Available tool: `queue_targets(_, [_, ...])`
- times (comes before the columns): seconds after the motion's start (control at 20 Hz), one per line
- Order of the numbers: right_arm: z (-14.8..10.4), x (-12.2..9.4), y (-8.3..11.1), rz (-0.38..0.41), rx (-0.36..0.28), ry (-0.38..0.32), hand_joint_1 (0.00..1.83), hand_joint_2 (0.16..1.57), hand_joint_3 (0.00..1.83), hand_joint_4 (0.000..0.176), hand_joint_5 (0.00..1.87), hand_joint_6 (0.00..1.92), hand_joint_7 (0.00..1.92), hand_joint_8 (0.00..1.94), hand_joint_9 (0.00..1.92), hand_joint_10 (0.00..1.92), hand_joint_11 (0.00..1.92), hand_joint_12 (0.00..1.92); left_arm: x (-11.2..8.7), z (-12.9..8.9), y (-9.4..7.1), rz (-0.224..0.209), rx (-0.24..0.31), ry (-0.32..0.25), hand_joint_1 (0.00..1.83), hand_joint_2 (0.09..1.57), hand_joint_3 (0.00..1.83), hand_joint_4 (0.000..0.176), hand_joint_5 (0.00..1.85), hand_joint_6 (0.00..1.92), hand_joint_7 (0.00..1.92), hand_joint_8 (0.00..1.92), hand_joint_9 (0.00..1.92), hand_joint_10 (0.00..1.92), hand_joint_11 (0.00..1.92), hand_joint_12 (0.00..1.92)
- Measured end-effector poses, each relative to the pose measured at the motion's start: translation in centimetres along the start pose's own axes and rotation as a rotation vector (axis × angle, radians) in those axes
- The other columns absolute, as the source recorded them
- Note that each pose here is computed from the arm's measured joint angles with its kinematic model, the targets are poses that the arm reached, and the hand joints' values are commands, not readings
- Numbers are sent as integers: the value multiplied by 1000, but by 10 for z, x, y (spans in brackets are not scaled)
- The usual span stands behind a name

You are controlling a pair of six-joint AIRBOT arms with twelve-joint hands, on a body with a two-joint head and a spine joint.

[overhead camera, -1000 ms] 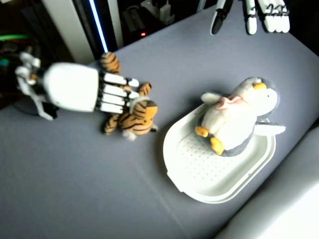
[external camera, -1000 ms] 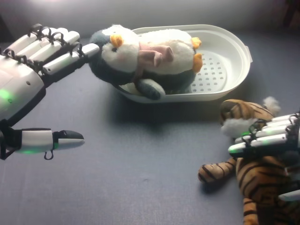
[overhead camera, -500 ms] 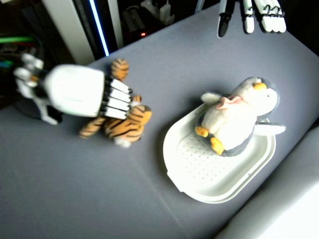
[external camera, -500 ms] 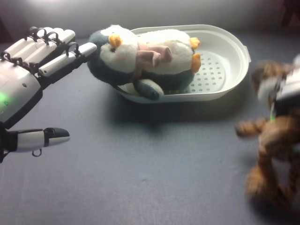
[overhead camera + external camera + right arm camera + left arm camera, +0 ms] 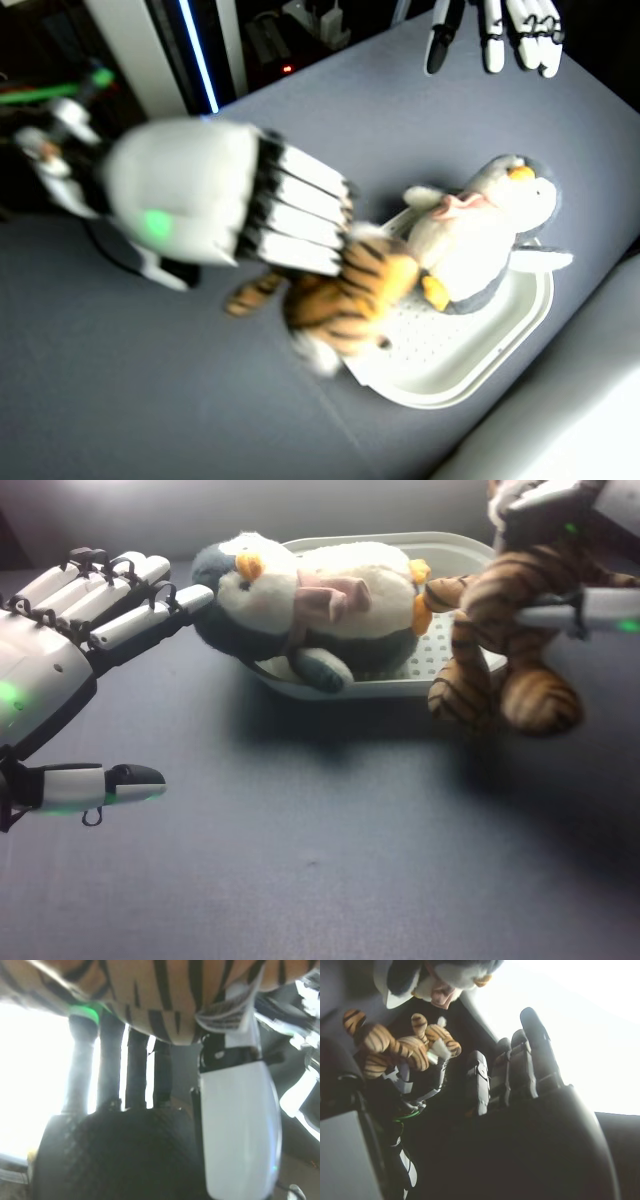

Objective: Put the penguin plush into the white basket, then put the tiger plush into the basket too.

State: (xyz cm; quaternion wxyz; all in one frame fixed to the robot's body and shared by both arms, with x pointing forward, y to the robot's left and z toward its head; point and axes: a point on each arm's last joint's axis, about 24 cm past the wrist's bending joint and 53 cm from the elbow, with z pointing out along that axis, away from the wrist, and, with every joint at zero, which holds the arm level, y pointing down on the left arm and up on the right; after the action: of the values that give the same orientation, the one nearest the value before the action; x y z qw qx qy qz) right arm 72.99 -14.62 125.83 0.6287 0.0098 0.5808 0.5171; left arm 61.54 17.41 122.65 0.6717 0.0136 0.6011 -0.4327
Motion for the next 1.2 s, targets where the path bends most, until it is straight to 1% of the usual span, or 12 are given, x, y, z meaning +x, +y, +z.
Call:
queue_targets(0.15, [25,3,-23,-9,81,28,1351,1139,0,0,857,1116,915,1051,909,1209,803,1136,4,3,0,-6,5,5,943,864,1,149,118,0,61,2,40,8,0,475])
queue_targets(0.2, [30,7,-32,8,109,45,1207,1055,0,0,780,530,819,517,802,748,662,1181,8,5,-1,-3,11,15,909,865,2,130,107,0,68,1,64,10,0,497])
queue_targets(0.25, [33,11,-39,11,130,63,1207,1055,0,0,780,530,819,517,802,748,662,1181,9,6,-2,-7,12,18,909,865,2,130,107,0,68,1,64,10,0,497])
queue_targets(0.3, [33,18,-43,9,146,85,820,936,0,112,324,31,445,35,405,110,121,740,11,7,-4,-12,20,22,895,866,1,141,77,0,48,1,39,4,0,381])
queue_targets(0.35, [33,22,-44,11,154,100,738,914,0,159,134,5,270,6,228,29,23,446,11,7,-5,-11,25,26,894,860,0,148,75,0,48,0,29,1,0,311])
queue_targets(0.4, [33,24,-45,8,156,108,690,909,0,173,26,0,56,0,45,5,4,88,12,7,-5,-12,26,27,882,858,0,148,76,0,47,0,31,1,0,258])
queue_targets(0.55, [35,25,-34,22,124,102,706,960,16,176,0,0,0,0,0,0,0,0,11,7,-4,-16,22,24,883,857,0,135,110,11,67,7,60,11,0,238])
queue_targets(0.6, [35,27,-31,24,114,104,688,975,19,176,0,0,0,0,0,0,0,0,11,7,-4,-19,20,24,873,855,0,157,108,1,78,2,56,3,0,381])
queue_targets(0.8, [28,37,-2,84,34,112,661,989,11,176,0,0,0,0,0,0,0,0,10,5,-2,-32,15,19,872,885,3,138,122,3,63,1,29,2,0,402])
queue_targets(0.9, [1,34,12,158,-38,69,606,1024,17,176,0,0,0,0,0,0,0,0,8,1,1,-42,12,6,860,924,6,117,112,0,54,0,14,1,0,319])
queue_targets(1.1, [-62,43,2,267,-25,24,547,1036,3,176,0,0,0,0,0,0,0,0,0,-12,14,-103,-27,-30,847,937,0,111,67,0,22,0,3,0,0,259])
queue_targets(1.2, [-86,40,13,307,-62,-11,485,1040,4,176,0,0,13,5,0,0,0,0,-7,-20,5,-136,1,-66,803,957,4,160,2,0,0,0,0,0,0,149])
